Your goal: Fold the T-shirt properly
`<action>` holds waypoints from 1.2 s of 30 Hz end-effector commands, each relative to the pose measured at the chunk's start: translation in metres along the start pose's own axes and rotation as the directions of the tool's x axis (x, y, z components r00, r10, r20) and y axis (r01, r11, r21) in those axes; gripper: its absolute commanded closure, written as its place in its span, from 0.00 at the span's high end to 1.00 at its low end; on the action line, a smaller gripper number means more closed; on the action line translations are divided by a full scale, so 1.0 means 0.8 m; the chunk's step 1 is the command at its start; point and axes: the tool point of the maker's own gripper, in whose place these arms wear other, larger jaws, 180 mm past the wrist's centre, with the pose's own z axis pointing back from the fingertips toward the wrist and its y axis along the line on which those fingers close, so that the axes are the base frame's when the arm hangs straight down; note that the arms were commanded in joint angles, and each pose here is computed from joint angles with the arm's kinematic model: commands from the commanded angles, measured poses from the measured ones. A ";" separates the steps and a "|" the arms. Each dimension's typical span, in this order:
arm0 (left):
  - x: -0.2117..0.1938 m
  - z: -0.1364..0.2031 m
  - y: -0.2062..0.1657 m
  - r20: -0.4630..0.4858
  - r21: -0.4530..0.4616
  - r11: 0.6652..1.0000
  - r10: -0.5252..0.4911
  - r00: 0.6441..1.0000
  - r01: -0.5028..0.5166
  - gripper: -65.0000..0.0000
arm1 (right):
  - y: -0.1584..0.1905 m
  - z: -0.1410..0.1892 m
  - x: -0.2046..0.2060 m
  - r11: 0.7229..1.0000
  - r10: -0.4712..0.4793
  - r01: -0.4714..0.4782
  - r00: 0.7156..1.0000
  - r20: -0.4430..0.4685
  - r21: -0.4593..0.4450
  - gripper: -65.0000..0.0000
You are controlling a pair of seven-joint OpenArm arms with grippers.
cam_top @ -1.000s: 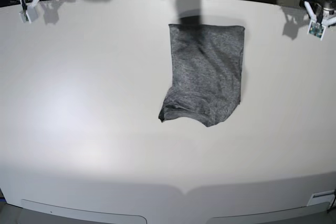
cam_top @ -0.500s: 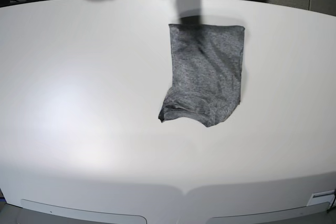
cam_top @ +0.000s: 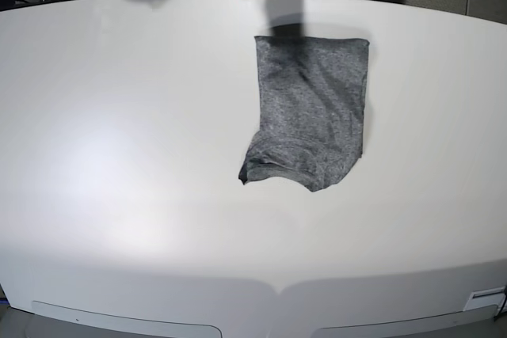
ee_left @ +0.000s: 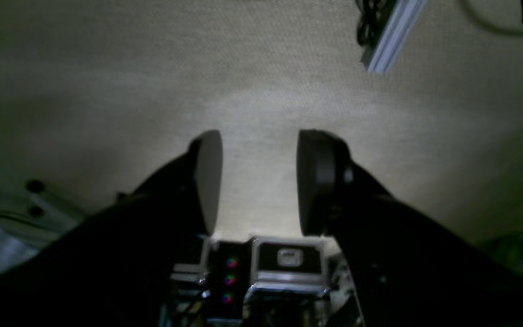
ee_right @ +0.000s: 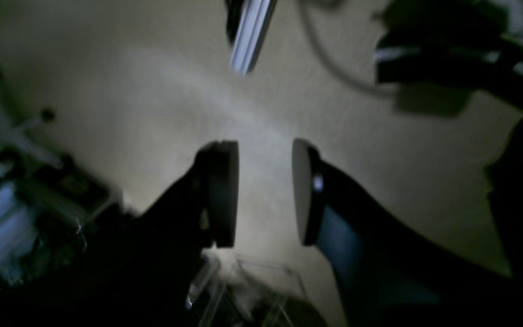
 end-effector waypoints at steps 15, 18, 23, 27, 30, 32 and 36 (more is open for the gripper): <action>-0.006 -0.040 -0.113 0.235 -0.083 0.977 -0.174 0.956 0.198 0.40 | -0.013 -0.047 0.077 0.996 0.082 -0.083 0.996 0.037 0.014 0.32; -0.014 -0.043 -0.123 0.237 -0.091 0.971 -0.193 0.952 0.219 0.40 | -0.019 -0.045 0.092 0.997 0.072 -0.070 0.992 0.099 -0.019 0.32; -0.004 -0.041 -0.125 0.281 -0.091 0.972 -0.184 0.942 0.218 0.40 | -0.026 -0.042 0.115 0.997 0.061 -0.051 0.978 0.201 -0.057 0.32; 0.009 -0.037 -0.124 0.330 -0.086 0.972 -0.180 0.927 0.219 0.40 | -0.021 -0.044 0.119 0.998 0.057 -0.048 0.976 0.208 -0.049 0.32; 0.028 -0.033 -0.123 0.370 -0.076 0.972 -0.178 0.912 0.221 0.40 | -0.014 -0.047 0.124 0.998 0.055 -0.047 0.973 0.223 -0.039 0.32; 0.039 -0.032 -0.122 0.383 -0.073 0.972 -0.179 0.906 0.223 0.40 | -0.009 -0.049 0.128 0.998 0.053 -0.047 0.972 0.231 -0.031 0.32; 0.043 -0.031 -0.122 0.388 -0.072 0.972 -0.179 0.904 0.223 0.40 | -0.001 -0.053 0.132 0.999 0.050 -0.047 0.970 0.238 -0.020 0.32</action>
